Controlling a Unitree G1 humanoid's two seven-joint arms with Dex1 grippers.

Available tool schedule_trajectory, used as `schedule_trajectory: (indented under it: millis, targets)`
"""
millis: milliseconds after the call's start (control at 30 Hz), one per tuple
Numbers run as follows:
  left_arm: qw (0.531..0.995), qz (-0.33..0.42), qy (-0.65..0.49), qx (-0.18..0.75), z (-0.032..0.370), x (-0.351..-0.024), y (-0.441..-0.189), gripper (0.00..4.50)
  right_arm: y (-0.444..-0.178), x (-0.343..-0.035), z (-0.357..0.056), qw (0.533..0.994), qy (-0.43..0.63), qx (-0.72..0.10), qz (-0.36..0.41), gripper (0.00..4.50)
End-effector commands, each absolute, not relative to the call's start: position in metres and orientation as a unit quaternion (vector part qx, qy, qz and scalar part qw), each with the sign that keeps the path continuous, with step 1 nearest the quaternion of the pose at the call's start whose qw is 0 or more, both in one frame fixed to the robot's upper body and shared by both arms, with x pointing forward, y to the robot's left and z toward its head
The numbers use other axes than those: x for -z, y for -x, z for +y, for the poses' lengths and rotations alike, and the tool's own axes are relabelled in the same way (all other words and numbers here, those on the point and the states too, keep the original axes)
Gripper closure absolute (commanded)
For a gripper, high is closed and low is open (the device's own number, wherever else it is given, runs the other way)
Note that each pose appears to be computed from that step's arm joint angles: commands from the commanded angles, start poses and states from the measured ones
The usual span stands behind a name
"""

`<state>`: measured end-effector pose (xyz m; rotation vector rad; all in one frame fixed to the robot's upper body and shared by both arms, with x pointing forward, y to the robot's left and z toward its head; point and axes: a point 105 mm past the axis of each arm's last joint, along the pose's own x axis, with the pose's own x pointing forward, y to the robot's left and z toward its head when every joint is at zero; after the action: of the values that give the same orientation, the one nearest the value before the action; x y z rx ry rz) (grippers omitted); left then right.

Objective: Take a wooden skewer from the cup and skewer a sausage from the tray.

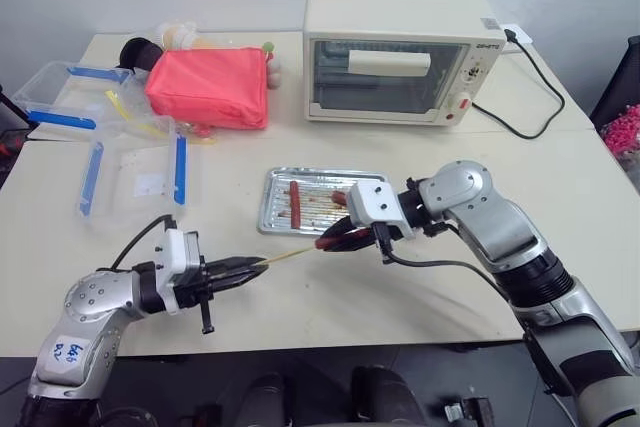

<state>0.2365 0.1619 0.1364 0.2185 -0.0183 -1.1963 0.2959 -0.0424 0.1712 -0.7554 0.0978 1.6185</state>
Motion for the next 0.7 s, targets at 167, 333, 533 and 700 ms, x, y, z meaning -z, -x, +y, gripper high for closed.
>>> schedule_trajectory:
  millis: [167, 333, 533, 700]
  targets:
    - [0.818, -0.018, -0.113, 0.564, 0.1614, -0.1420, -0.2358, 4.50, -0.2954, -0.1821, -0.0448, 0.624, 0.335, -0.705, 0.023, 3.71]
    - [0.819, -0.017, -0.113, 0.563, 0.1622, -0.1421, -0.2361, 4.50, -0.2934, -0.1819, -0.0448, 0.621, 0.333, -0.709, 0.022, 3.71]
    - [0.818, -0.015, -0.113, 0.564, 0.1608, -0.1399, -0.2366, 4.50, -0.2920, -0.1827, -0.0450, 0.619, 0.331, -0.712, 0.019, 3.71]
    - [0.818, -0.018, -0.110, 0.564, 0.1599, -0.1401, -0.2369, 4.50, -0.2908, -0.1825, -0.0454, 0.617, 0.331, -0.714, 0.021, 3.71]
